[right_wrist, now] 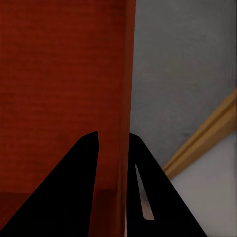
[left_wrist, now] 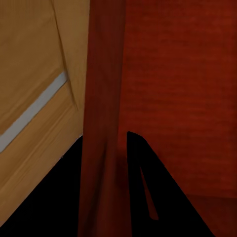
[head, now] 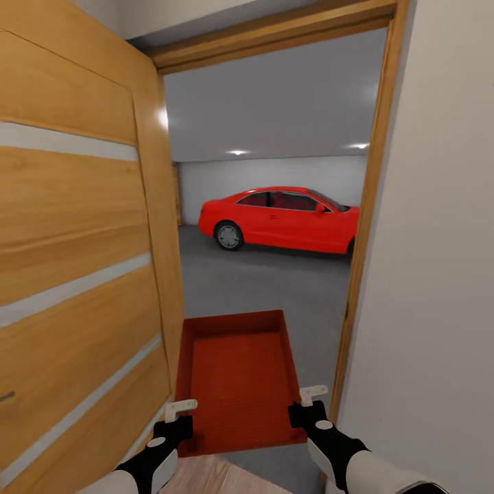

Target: Move the two storage containers from the living room to the garage. In the garage, place one container on the floor and stack the other container on top of it (either order is fine).

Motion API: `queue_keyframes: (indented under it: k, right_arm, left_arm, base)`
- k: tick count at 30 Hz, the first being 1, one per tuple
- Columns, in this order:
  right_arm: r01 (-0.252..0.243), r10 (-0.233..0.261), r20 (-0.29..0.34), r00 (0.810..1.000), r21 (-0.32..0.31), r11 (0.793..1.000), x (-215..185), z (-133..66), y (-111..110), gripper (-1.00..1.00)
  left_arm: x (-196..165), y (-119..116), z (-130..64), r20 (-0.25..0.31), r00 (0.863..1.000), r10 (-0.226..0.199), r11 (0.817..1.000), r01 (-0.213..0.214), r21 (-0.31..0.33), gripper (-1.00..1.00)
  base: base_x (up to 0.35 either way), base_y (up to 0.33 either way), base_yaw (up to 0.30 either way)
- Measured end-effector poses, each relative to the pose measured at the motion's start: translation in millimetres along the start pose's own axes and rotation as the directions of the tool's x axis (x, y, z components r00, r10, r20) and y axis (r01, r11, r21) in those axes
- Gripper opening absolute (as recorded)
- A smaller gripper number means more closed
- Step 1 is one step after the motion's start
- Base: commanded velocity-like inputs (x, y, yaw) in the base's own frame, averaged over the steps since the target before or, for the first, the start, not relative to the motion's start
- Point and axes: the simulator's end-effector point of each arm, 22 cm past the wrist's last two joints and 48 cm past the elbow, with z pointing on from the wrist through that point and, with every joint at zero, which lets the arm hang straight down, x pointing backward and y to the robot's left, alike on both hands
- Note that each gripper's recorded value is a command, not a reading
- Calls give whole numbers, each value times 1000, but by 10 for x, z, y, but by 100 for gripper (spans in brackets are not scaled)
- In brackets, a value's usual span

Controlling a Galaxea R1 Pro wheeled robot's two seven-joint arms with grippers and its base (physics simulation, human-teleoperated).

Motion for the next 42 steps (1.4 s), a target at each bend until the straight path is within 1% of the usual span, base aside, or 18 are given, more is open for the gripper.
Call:
queue_keyframes:
  k: [6,17,42]
  right_arm:
    - [0,0,0,1000,0,1000,0,0,-2,-100]
    - [0,0,0,1000,0,1000,-1,-1,6,-100]
    - [-1,1,2,1000,0,1000,-4,-1,0,-100]
  left_arm:
    - [0,-2,-1,0,1000,0,1000,0,0,-100]
    - [-2,6,1,0,1000,0,1000,0,0,-100]
    - [-8,0,0,2,1000,1,1000,-1,0,-100]
  base:
    - [280,221,-261]
    - [287,211,-52]
    - [300,171,-282]
